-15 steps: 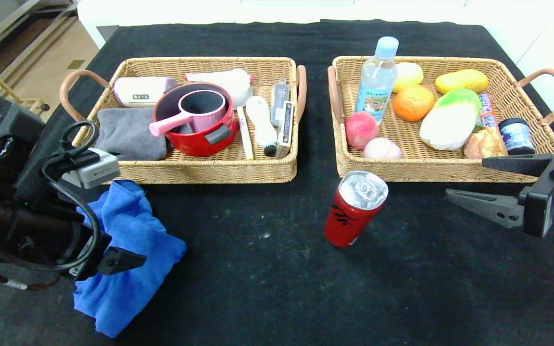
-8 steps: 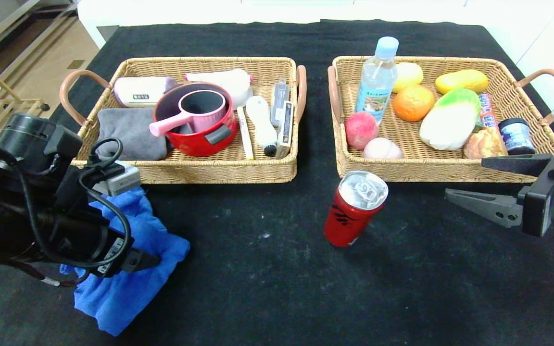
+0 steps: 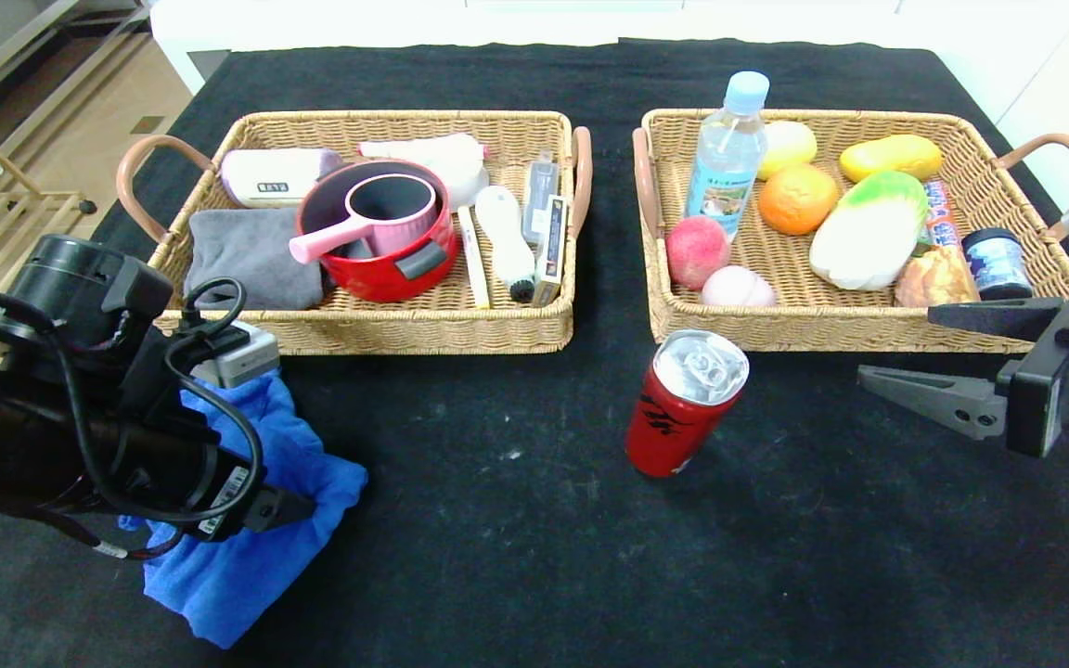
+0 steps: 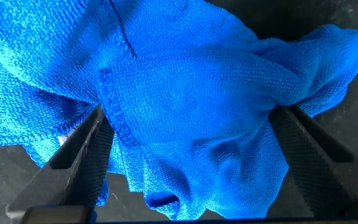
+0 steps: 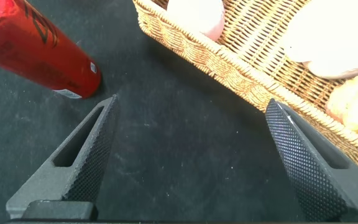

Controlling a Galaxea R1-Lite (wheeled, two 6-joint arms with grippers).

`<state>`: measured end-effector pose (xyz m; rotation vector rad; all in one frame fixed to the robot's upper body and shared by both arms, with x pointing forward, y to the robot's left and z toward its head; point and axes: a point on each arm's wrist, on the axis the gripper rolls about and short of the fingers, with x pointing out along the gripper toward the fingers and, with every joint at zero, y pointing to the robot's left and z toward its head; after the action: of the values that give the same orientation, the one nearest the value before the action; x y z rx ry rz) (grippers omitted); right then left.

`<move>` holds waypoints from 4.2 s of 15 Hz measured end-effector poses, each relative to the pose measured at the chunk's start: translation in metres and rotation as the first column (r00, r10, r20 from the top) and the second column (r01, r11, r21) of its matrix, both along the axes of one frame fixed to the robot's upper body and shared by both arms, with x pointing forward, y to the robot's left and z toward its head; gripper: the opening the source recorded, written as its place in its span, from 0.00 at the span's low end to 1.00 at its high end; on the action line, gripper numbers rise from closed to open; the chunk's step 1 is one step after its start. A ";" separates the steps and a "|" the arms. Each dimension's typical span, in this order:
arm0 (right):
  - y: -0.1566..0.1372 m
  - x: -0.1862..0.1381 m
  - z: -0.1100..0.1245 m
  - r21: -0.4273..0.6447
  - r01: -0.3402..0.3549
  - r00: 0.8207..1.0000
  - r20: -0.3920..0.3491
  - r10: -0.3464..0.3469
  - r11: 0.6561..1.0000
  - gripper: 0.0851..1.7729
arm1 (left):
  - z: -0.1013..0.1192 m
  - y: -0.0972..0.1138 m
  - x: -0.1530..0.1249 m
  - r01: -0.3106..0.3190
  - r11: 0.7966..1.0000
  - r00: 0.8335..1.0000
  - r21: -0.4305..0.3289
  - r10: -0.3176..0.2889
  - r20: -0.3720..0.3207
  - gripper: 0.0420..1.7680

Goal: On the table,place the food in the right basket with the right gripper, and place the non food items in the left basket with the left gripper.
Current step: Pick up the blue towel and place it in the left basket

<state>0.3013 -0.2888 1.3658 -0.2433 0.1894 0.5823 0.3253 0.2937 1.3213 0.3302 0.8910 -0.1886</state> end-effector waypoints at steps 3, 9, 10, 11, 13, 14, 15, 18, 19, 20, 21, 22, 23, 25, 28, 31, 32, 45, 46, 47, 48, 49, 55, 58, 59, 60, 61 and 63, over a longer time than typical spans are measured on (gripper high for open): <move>0.000 0.000 0.000 0.000 0.001 1.000 -0.001 -0.001 1.000 0.96 | -0.001 0.000 0.000 0.001 1.000 1.000 0.000 -0.001 -0.003 0.83; 0.000 0.000 0.000 0.000 0.001 1.000 -0.001 -0.001 1.000 0.96 | 0.000 0.001 0.000 0.000 1.000 1.000 0.003 0.000 -0.004 0.42; 0.000 0.000 0.000 0.000 0.000 1.000 -0.001 0.000 1.000 0.96 | 0.000 0.001 -0.001 -0.001 1.000 1.000 0.003 0.001 -0.002 0.29; 0.000 0.000 0.000 0.000 0.001 1.000 -0.001 -0.001 1.000 0.96 | 0.000 0.001 -0.001 -0.001 1.000 1.000 0.004 0.001 -0.002 0.09; 0.000 0.000 0.000 0.000 0.000 1.000 -0.003 0.000 1.000 0.96 | 0.000 0.001 -0.001 -0.002 1.000 1.000 0.003 0.002 0.000 0.09; 0.000 0.000 0.000 0.000 0.000 1.000 -0.003 0.000 1.000 0.96 | 0.000 0.001 -0.001 -0.002 1.000 1.000 0.003 0.002 0.000 0.09; 0.000 0.001 -0.001 0.000 0.000 1.000 -0.004 0.000 1.000 0.96 | 0.000 0.001 -0.001 -0.003 1.000 1.000 0.002 0.003 0.001 0.09; 0.000 0.001 -0.001 -0.001 0.001 1.000 -0.005 -0.001 1.000 0.96 | 0.001 0.002 -0.001 -0.003 1.000 1.000 0.003 0.003 0.002 0.09; 0.000 0.001 -0.001 -0.001 0.000 1.000 -0.006 0.000 1.000 0.96 | 0.001 0.002 -0.001 -0.004 1.000 1.000 0.003 0.004 0.002 0.09; 0.000 0.002 -0.002 -0.001 0.000 1.000 -0.008 0.000 1.000 0.96 | 0.001 0.002 -0.001 -0.004 1.000 1.000 0.002 0.004 0.002 0.09; 0.000 0.002 -0.002 -0.001 0.000 1.000 -0.009 0.000 1.000 0.96 | 0.002 0.002 -0.002 -0.006 1.000 1.000 0.002 0.006 0.005 0.09; 0.000 0.002 -0.002 -0.002 0.000 1.000 -0.011 0.000 1.000 0.96 | 0.003 0.002 -0.003 -0.007 1.000 1.000 0.001 0.007 0.012 0.09; 0.000 0.003 -0.002 -0.002 0.000 1.000 -0.011 0.000 1.000 0.96 | 0.005 0.003 -0.004 -0.008 1.000 1.000 0.000 0.008 0.019 0.09; 0.000 0.003 -0.002 -0.002 0.000 1.000 -0.012 0.000 1.000 0.96 | 0.013 0.003 -0.008 -0.005 1.000 0.999 -0.006 0.005 0.049 0.09; 0.001 0.003 -0.003 -0.002 0.000 1.000 -0.013 0.000 1.000 0.96 | 0.026 0.003 -0.018 0.004 1.000 0.995 -0.015 -0.003 0.099 0.09; 0.001 0.003 -0.002 -0.002 0.000 1.000 -0.011 0.000 1.000 0.96 | 0.040 0.002 -0.028 0.021 1.000 0.990 -0.022 -0.018 0.139 0.09; 0.000 0.003 -0.002 -0.002 0.000 1.000 -0.010 0.000 1.000 0.96 | 0.045 0.001 -0.032 0.025 0.999 0.990 -0.022 -0.022 0.143 0.09; 0.000 0.002 -0.001 -0.001 0.001 1.000 -0.005 -0.001 1.000 0.96 | 0.130 -0.001 -0.047 0.061 0.997 0.931 -0.044 -0.040 0.363 0.09; 0.000 0.002 -0.001 -0.001 0.002 1.000 -0.006 -0.002 1.000 0.96 | 0.137 -0.003 -0.048 0.072 0.997 0.923 -0.040 -0.051 0.382 0.09; 0.000 0.002 -0.001 -0.001 0.002 1.000 -0.006 -0.002 1.000 0.96 | 0.144 -0.004 -0.048 0.085 0.996 0.913 -0.032 -0.065 0.402 0.09; 0.000 0.002 -0.001 -0.001 0.002 1.000 -0.006 -0.002 1.000 0.96 | 0.150 -0.006 -0.048 0.097 0.995 0.903 -0.025 -0.078 0.422 0.09; 0.000 0.002 -0.001 -0.001 0.004 1.000 -0.005 -0.004 1.000 0.96 | 0.155 -0.007 -0.048 0.105 0.994 0.891 -0.018 -0.086 0.445 0.09; -0.001 0.002 -0.001 -0.001 0.007 1.000 -0.006 -0.007 1.000 0.96 | 0.178 -0.018 -0.043 0.155 0.988 0.825 -0.023 -0.116 0.553 0.09; -0.001 0.003 -0.001 -0.001 0.006 1.000 -0.006 -0.006 1.000 0.96 | 0.183 -0.027 -0.030 0.183 0.982 0.777 -0.037 -0.121 0.617 0.09; -0.001 0.003 -0.001 -0.001 0.007 1.000 -0.007 -0.007 1.000 0.96 | 0.183 -0.032 -0.024 0.200 0.979 0.766 -0.043 -0.129 0.630 0.09; -0.001 0.003 -0.002 -0.001 0.007 1.000 -0.008 -0.007 1.000 0.96 | 0.181 -0.037 -0.018 0.213 0.976 0.759 -0.050 -0.133 0.638 0.09; -0.001 0.003 -0.002 -0.001 0.007 1.000 -0.008 -0.007 1.000 0.96 | 0.181 -0.041 -0.012 0.221 0.974 0.749 -0.056 -0.132 0.649 0.09; -0.001 0.003 -0.001 -0.001 0.008 1.000 -0.008 -0.008 1.000 0.96 | 0.176 -0.051 0.002 0.235 0.969 0.737 -0.074 -0.128 0.664 0.09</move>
<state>0.3043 -0.2899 1.3643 -0.2413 0.1980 0.5755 0.3277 0.2427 1.4971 0.3089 0.1331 -0.2986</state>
